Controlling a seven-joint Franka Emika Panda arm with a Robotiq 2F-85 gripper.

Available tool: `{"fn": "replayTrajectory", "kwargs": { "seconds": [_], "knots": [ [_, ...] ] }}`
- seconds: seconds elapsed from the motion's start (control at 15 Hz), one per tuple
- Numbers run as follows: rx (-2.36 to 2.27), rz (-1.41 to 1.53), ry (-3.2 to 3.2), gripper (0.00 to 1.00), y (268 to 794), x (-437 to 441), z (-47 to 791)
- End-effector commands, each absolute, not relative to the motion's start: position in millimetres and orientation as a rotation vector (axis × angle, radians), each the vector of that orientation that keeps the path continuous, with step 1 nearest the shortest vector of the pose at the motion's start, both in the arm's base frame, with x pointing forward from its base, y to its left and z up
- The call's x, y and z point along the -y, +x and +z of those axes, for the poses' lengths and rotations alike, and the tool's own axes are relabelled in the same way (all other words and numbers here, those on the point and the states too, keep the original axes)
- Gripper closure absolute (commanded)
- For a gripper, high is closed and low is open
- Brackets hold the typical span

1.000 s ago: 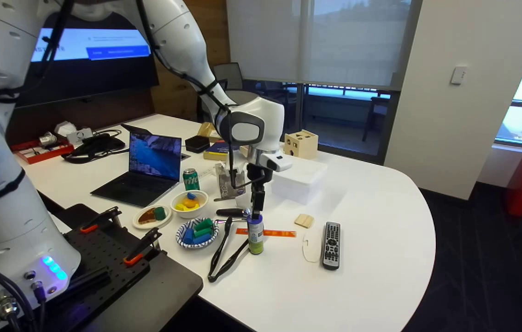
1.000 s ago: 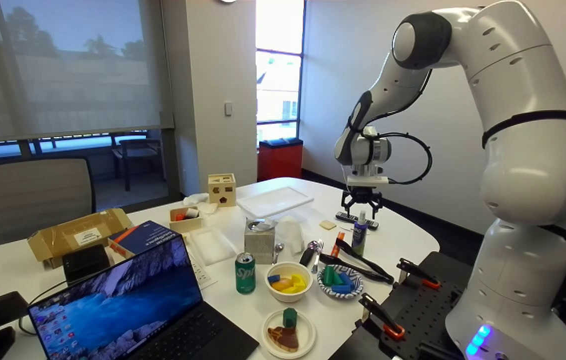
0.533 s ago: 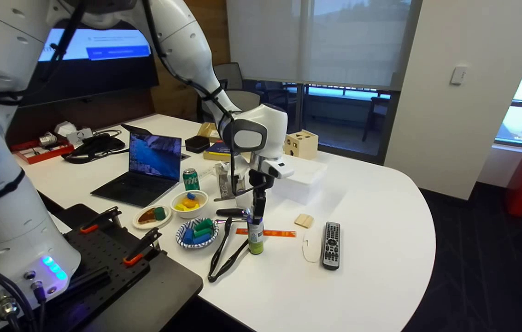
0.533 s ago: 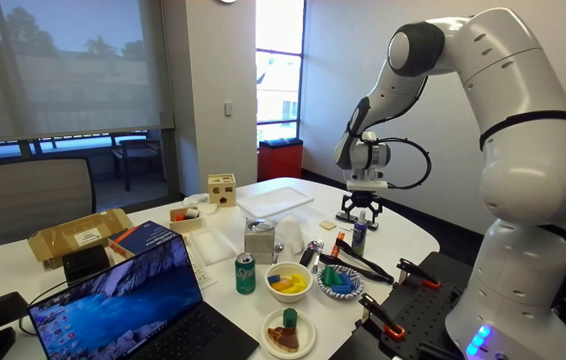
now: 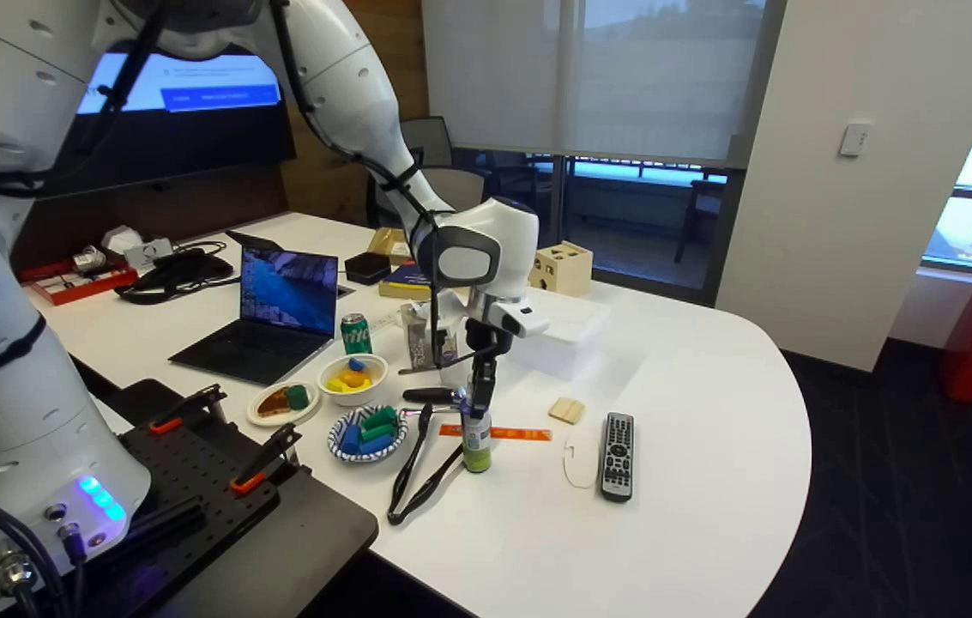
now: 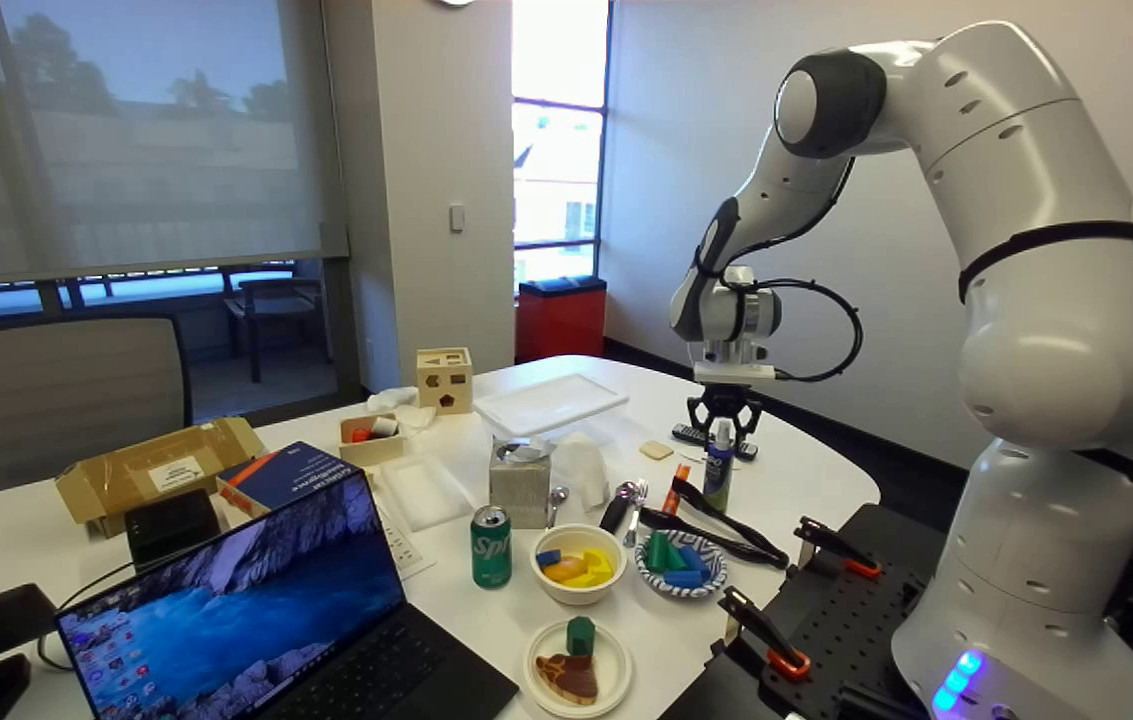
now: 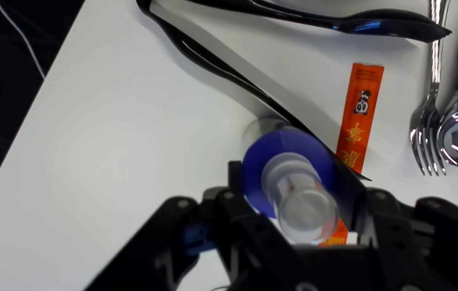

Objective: Put the blue bottle next to the Sprite can

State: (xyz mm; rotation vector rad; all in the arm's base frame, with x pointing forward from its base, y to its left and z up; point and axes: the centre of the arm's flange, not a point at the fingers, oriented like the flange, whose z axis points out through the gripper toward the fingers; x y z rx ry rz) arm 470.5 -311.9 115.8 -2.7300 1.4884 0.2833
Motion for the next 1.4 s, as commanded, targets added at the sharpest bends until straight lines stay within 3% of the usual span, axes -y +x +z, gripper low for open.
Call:
{"fn": "replayTrajectory", "kwargs": {
  "seconds": [0.0, 0.47, 1.33],
  "knots": [
    [-1.487, 0.277, -2.697, 0.69, 474, 316, 119],
    [-1.443, 0.268, -2.695, 0.69, 479, 312, 131],
    [-0.996, 0.265, -2.943, 0.69, 547, 209, 232]
  ]
}}
